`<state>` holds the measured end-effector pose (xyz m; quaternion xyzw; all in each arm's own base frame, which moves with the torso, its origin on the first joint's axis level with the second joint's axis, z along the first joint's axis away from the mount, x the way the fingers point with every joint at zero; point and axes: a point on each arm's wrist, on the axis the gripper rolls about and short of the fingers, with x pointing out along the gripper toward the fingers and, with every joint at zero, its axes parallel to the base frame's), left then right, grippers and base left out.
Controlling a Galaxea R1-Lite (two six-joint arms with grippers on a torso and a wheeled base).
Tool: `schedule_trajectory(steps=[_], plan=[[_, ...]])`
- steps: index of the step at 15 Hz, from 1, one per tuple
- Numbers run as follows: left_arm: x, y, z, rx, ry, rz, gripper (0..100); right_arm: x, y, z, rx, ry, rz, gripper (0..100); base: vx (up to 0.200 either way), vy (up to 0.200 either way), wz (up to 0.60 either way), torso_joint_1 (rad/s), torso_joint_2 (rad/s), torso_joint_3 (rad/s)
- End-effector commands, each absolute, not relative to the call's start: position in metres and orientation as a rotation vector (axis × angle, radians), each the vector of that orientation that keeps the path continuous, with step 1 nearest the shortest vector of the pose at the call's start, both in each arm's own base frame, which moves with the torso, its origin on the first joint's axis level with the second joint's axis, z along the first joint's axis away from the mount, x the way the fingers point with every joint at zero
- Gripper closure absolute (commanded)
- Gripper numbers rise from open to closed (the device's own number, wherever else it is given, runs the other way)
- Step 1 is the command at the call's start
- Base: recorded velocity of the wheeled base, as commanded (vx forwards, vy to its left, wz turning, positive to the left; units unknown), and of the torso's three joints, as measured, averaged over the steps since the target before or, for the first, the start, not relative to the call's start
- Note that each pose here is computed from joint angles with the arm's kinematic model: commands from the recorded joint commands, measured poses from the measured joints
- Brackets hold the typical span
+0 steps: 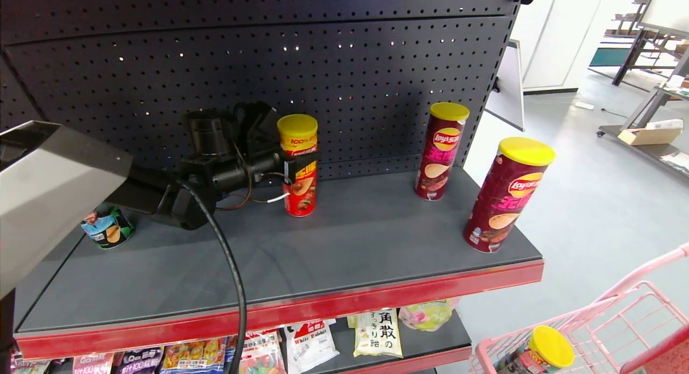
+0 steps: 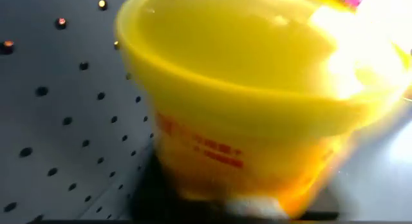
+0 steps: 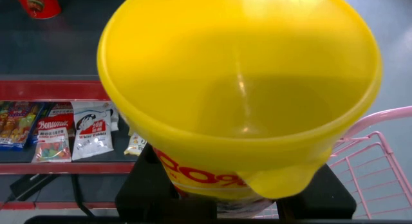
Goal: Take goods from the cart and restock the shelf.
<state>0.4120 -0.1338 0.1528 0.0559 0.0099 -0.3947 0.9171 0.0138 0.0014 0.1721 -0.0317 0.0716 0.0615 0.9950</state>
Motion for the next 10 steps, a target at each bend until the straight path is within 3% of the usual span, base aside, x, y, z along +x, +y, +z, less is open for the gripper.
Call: schedule_trajectory(steps=[1,5,8,10], plan=[[0.405,-0.132,0.159,0.099,0.021,-0.837,100,0.014,0.001,0.172,-0.065,0.145,0.123,100,0.0,0.0,0.0,0.0,0.0,0.0],[0.367,-0.115,0.179,0.015,0.052,-0.984,100,0.014,0.002,0.173,-0.065,0.144,0.125,100,0.0,0.0,0.0,0.0,0.0,0.0],[0.338,-0.097,0.173,0.028,0.017,-1.127,100,0.015,0.002,0.173,-0.065,0.144,0.123,100,0.0,0.0,0.0,0.0,0.0,0.0],[0.332,-0.095,0.167,0.045,-0.027,-1.136,100,0.015,0.002,0.174,-0.065,0.142,0.123,100,0.0,0.0,0.0,0.0,0.0,0.0]])
